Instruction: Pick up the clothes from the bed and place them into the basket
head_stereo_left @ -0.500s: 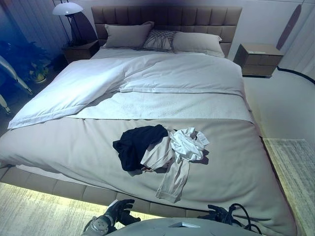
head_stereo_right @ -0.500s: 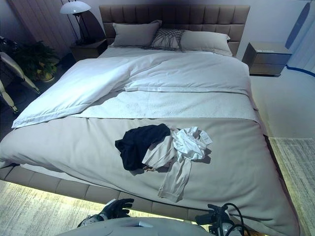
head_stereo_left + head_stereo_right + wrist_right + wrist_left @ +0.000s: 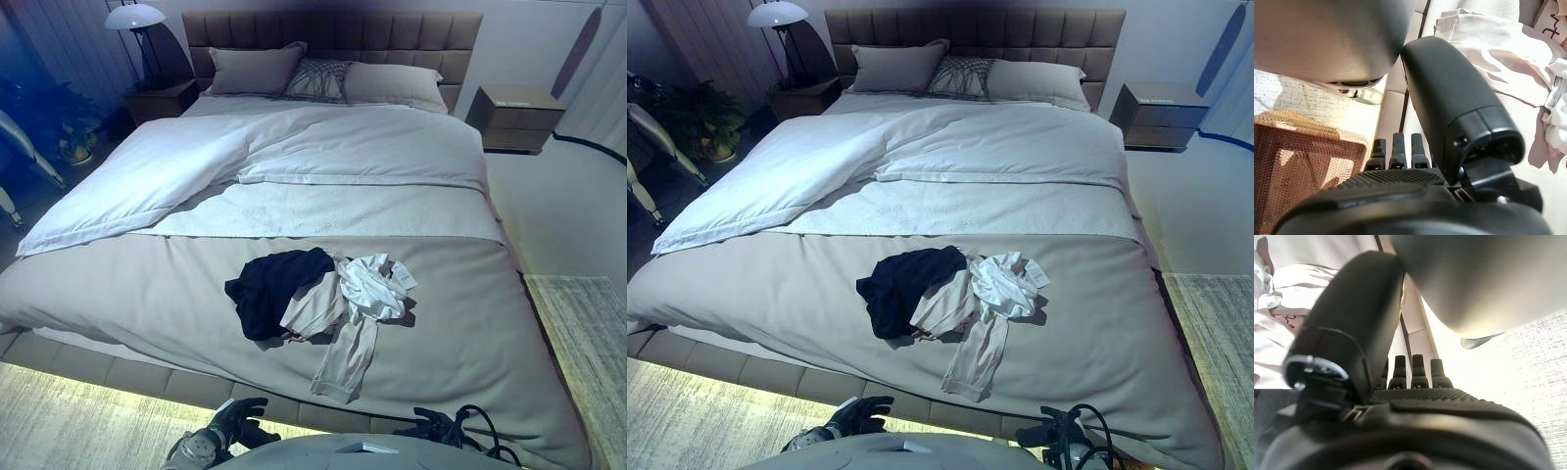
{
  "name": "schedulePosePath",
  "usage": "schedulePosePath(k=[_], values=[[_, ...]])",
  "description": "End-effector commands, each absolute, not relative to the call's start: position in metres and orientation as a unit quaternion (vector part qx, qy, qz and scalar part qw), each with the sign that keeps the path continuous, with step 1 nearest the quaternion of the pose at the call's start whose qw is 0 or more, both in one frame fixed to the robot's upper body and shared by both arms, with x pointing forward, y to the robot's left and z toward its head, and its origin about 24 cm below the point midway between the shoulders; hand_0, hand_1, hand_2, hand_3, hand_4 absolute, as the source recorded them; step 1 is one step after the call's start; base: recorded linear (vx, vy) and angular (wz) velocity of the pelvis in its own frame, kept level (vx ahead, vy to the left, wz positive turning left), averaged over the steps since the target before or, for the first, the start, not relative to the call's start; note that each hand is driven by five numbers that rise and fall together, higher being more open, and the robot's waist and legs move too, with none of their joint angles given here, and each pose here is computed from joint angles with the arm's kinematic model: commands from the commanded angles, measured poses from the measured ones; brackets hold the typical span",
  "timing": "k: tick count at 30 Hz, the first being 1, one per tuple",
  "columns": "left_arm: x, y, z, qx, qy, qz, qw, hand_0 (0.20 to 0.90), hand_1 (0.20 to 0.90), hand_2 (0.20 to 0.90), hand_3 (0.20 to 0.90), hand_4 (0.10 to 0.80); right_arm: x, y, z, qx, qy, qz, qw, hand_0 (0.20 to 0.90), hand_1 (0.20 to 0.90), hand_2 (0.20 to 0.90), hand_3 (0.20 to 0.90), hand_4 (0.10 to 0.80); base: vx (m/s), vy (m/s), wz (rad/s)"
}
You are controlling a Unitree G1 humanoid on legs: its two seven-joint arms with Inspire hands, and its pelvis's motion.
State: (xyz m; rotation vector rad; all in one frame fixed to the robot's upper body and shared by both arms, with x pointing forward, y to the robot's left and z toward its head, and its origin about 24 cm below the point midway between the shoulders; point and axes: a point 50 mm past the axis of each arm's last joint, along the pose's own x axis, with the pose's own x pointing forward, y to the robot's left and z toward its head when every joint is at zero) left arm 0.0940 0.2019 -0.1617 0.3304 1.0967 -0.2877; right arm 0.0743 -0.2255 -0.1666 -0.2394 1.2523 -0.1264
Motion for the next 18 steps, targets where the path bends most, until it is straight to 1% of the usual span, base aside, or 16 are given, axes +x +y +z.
schedulePosePath(k=[1, 4, 7, 8, 10, 11, 13, 15, 16, 18], values=[[0.111, 0.197, -0.160, 0.162, 0.499, -0.128, 0.842, 0.900, 0.900, 0.900, 0.900, 0.800, 0.071, -0.212, -0.171, -0.133, 0.602, -0.020, 0.787, 0.900, 0.900, 0.900, 0.900, 0.800, 0.000, 0.000, 0.00], [0.111, 0.197, -0.159, 0.160, 0.497, -0.127, 0.844, 0.900, 0.900, 0.900, 0.900, 0.800, 0.071, -0.211, -0.171, -0.119, 0.600, -0.031, 0.791, 0.900, 0.900, 0.900, 0.900, 0.800, 0.012, 0.007, 0.01], [0.111, 0.196, -0.159, 0.162, 0.495, -0.128, 0.844, 0.900, 0.900, 0.900, 0.900, 0.800, 0.081, -0.216, -0.167, -0.110, 0.569, -0.060, 0.813, 0.900, 0.900, 0.900, 0.900, 0.800, 0.065, 0.030, 0.03], [0.111, 0.197, -0.159, 0.163, 0.493, -0.128, 0.845, 0.900, 0.900, 0.900, 0.900, 0.800, 0.093, -0.220, -0.163, -0.112, 0.544, -0.077, 0.828, 0.900, 0.900, 0.900, 0.900, 0.800, 0.091, 0.032, 0.01], [0.114, 0.203, -0.157, 0.165, 0.494, -0.122, 0.845, 0.900, 0.900, 0.900, 0.900, 0.800, 0.127, -0.233, -0.149, -0.128, 0.482, -0.112, 0.860, 0.900, 0.900, 0.900, 0.900, 0.800, 0.083, 0.031, 0.00], [0.114, 0.205, -0.157, 0.166, 0.494, -0.121, 0.845, 0.900, 0.900, 0.900, 0.900, 0.800, 0.135, -0.236, -0.145, -0.134, 0.467, -0.118, 0.866, 0.900, 0.900, 0.900, 0.900, 0.800, 0.056, 0.029, 0.00], [0.115, 0.212, -0.155, 0.169, 0.493, -0.116, 0.845, 0.900, 0.900, 0.900, 0.900, 0.800, 0.169, -0.247, -0.124, -0.171, 0.403, -0.140, 0.888, 0.900, 0.900, 0.900, 0.900, 0.800, 0.052, 0.034, 0.01], [0.114, 0.214, -0.154, 0.172, 0.492, -0.114, 0.846, 0.900, 0.900, 0.900, 0.900, 0.800, 0.184, -0.252, -0.113, -0.196, 0.373, -0.153, 0.894, 0.900, 0.900, 0.900, 0.900, 0.800, 0.020, 0.043, 0.01], [0.114, 0.220, -0.153, 0.180, 0.488, -0.115, 0.846, 0.900, 0.900, 0.900, 0.900, 0.800, 0.201, -0.260, -0.098, -0.243, 0.330, -0.164, 0.897, 0.900, 0.900, 0.900, 0.900, 0.800, 0.006, 0.045, 0.04], [0.112, 0.226, -0.151, 0.190, 0.489, -0.113, 0.844, 0.900, 0.900, 0.900, 0.900, 0.800, 0.214, -0.269, -0.085, -0.261, 0.303, -0.179, 0.899, 0.900, 0.900, 0.900, 0.900, 0.800, 0.018, 0.029, 0.15]])
